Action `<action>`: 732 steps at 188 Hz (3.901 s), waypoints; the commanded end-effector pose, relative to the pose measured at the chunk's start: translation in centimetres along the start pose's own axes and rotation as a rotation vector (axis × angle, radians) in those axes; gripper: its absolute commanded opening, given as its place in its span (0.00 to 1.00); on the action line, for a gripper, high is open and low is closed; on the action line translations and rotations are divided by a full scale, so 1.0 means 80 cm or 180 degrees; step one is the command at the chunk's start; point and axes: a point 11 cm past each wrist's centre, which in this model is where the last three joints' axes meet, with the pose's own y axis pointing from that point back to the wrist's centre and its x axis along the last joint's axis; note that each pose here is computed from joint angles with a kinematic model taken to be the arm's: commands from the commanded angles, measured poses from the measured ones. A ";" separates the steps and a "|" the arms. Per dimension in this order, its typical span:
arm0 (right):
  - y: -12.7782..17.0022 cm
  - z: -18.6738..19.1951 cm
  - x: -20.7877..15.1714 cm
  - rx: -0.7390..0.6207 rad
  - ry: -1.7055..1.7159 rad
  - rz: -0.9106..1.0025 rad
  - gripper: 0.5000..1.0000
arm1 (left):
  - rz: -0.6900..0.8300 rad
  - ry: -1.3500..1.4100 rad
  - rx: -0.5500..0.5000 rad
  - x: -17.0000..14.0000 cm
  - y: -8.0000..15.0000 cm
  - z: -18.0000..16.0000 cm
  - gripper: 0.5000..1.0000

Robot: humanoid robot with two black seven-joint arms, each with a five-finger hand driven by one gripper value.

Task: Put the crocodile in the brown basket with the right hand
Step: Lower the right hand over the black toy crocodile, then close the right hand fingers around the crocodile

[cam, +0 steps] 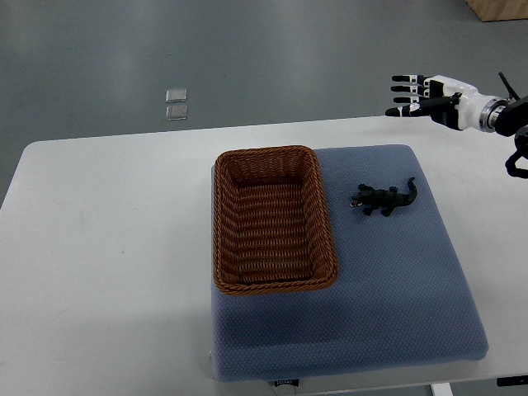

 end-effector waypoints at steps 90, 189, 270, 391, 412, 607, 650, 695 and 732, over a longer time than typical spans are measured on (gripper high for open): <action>0.014 -0.028 -0.076 0.0250 0.1725 -0.0840 0.88 | 0.0000 0.0000 0.0000 0.000 0.000 0.000 1.00; 0.028 0.020 -0.117 0.0044 0.4274 -0.1349 0.88 | 0.0000 0.0000 0.0000 0.000 0.000 0.000 1.00; 0.029 0.060 -0.124 0.0206 0.5145 -0.1453 0.88 | 0.0000 0.0000 0.0000 0.000 0.000 0.000 1.00; 0.026 0.079 -0.104 0.0179 0.5328 -0.1242 0.87 | 0.0000 0.0000 0.0000 0.000 0.000 0.000 1.00; 0.027 0.085 -0.106 0.0215 0.5397 -0.1267 0.86 | 0.0000 0.0000 0.0000 0.000 0.000 0.000 1.00; 0.022 0.072 -0.113 0.0386 0.5358 -0.1197 0.13 | 0.0000 0.0000 0.0000 0.000 0.000 0.000 1.00; 0.023 0.065 -0.108 0.0401 0.5136 -0.1061 0.13 | 0.0000 0.0000 0.0000 0.000 0.000 0.000 1.00; 0.019 0.027 -0.100 0.0542 0.4932 -0.0836 0.12 | 0.0000 0.0000 0.0000 0.000 0.000 0.000 1.00; 0.019 0.028 -0.100 0.0536 0.4877 -0.0826 0.12 | 0.0000 0.0000 0.0000 0.000 0.000 0.000 1.00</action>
